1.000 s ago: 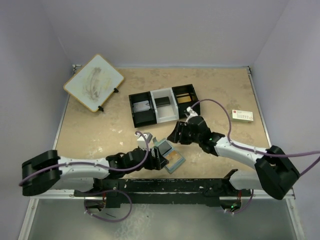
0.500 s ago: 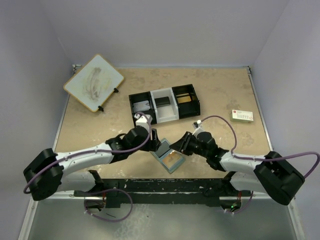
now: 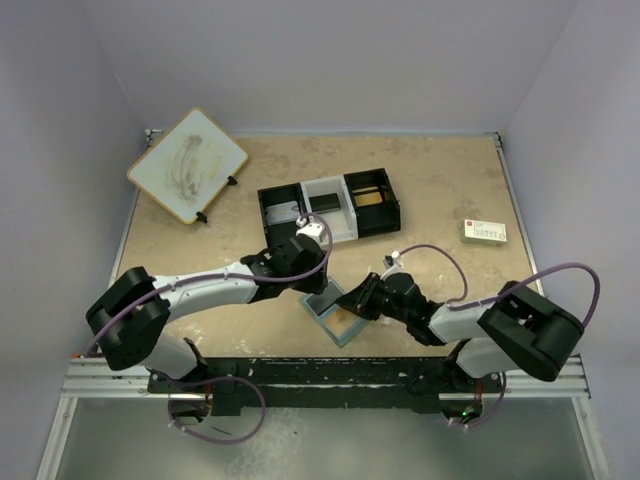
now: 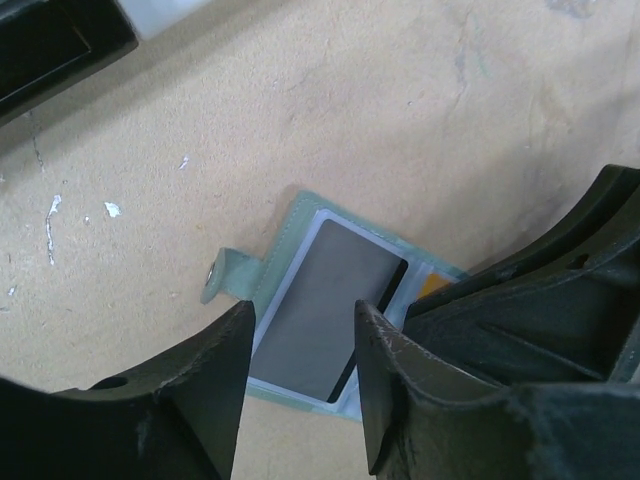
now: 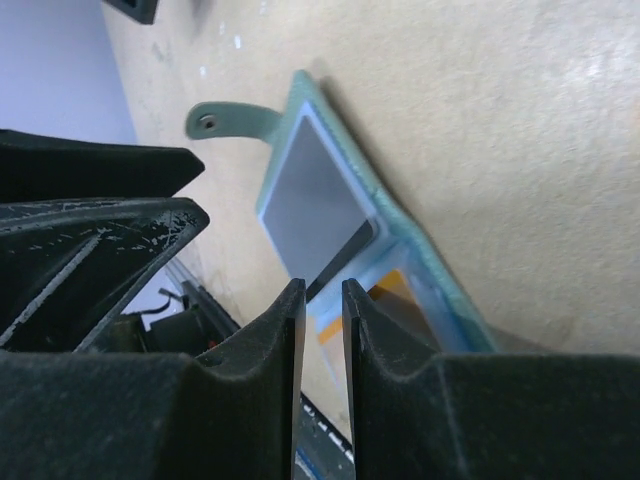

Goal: Take the credit cards out of the card holder

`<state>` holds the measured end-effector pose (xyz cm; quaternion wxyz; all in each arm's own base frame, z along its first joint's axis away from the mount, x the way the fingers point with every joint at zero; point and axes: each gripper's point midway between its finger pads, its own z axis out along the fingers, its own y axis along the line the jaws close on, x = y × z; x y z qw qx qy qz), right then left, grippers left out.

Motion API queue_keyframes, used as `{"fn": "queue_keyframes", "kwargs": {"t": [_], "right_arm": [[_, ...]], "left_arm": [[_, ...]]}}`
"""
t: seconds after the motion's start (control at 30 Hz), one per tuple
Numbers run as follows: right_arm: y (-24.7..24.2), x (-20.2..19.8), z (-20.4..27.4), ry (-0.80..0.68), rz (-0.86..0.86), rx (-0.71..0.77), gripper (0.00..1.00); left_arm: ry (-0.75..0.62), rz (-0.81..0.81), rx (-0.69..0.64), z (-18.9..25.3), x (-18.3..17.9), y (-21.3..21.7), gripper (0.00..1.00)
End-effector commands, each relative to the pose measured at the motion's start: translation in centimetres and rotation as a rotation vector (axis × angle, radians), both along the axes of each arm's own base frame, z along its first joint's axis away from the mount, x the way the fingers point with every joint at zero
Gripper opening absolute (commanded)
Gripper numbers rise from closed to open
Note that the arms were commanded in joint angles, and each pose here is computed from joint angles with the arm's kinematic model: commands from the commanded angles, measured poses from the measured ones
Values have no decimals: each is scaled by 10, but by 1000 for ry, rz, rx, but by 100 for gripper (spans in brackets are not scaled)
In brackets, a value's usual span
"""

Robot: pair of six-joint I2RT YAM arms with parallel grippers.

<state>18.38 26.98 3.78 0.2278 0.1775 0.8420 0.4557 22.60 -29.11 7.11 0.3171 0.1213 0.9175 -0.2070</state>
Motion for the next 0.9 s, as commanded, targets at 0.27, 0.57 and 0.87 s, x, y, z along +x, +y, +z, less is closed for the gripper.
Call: {"fn": "queue_keyframes", "kwargs": {"t": [0.27, 0.57, 0.87], "right_arm": [[-5, 10, -26, 40, -90, -29, 31], [-2, 8, -26, 59, -107, 63, 26], [22, 8, -32, 142, -180, 101, 27]], "left_arm": [[54, -20, 162, -47, 1, 13, 26], [77, -5, 199, -63, -9, 29, 17], [104, -13, 112, -62, -18, 20, 13]]}}
